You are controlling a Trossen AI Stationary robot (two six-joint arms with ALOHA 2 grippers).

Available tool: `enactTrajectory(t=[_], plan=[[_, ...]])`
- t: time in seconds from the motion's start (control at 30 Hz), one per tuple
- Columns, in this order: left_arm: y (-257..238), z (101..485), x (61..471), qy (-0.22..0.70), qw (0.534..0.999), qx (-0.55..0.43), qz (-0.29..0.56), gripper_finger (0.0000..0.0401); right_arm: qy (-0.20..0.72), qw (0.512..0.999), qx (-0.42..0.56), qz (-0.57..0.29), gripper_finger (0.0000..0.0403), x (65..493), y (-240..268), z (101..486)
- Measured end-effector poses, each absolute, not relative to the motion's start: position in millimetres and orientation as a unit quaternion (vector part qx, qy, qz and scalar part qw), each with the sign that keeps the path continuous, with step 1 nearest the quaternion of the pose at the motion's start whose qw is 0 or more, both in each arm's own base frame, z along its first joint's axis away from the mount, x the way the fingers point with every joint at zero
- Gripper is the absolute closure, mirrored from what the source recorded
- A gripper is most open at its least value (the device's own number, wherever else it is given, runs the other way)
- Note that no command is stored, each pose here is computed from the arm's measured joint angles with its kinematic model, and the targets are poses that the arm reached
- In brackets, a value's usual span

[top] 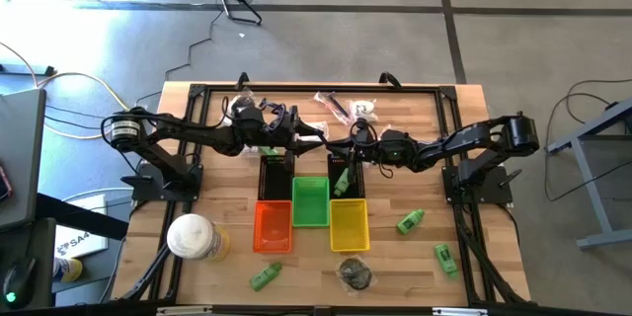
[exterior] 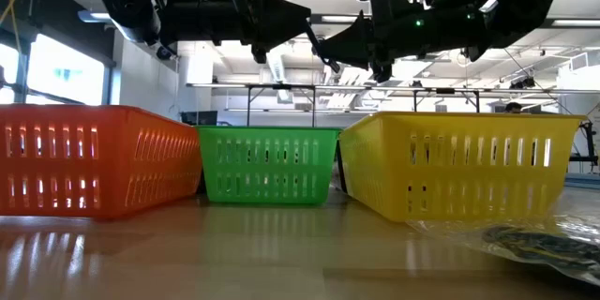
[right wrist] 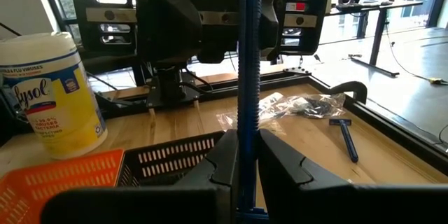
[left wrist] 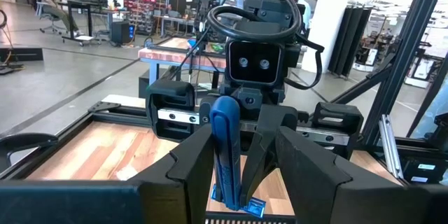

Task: Pick & Place Travel size toiletries
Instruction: Put the right blue razor into the left black bin

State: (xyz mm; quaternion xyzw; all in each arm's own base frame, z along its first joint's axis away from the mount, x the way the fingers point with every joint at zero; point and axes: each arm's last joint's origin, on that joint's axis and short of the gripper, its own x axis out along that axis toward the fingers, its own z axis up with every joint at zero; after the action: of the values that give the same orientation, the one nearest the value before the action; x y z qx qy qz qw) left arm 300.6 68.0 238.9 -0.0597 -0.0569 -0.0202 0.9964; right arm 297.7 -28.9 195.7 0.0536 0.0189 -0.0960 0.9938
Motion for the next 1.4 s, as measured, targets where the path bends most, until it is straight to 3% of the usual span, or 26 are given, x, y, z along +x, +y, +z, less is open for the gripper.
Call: enactTrajectory(t=[0.17,0.57,0.97,1.17,1.4], plan=[[68.0,238.8,300.6,-0.057,0.996,-0.060,-0.020,0.0258,0.019,0.994,0.054,-0.095,0.0370,297.6,-28.9,195.6],[68.2,238.6,300.5,-0.057,0.996,-0.060,-0.018,0.0366,0.019,0.994,0.053,-0.092,0.0370,297.7,-28.6,195.8],[68.1,237.9,300.7,-0.053,0.997,-0.061,-0.019,0.0367,0.021,0.995,0.052,-0.084,0.0367,297.7,-28.3,195.5],[68.1,236.8,300.7,-0.048,0.997,-0.062,-0.019,0.0371,0.021,0.995,0.051,-0.082,0.0314,297.7,-28.2,195.7],[68.1,235.3,300.7,-0.041,0.997,-0.064,-0.018,0.0373,0.024,0.995,0.053,-0.083,0.0201,297.6,-28.2,195.1]])
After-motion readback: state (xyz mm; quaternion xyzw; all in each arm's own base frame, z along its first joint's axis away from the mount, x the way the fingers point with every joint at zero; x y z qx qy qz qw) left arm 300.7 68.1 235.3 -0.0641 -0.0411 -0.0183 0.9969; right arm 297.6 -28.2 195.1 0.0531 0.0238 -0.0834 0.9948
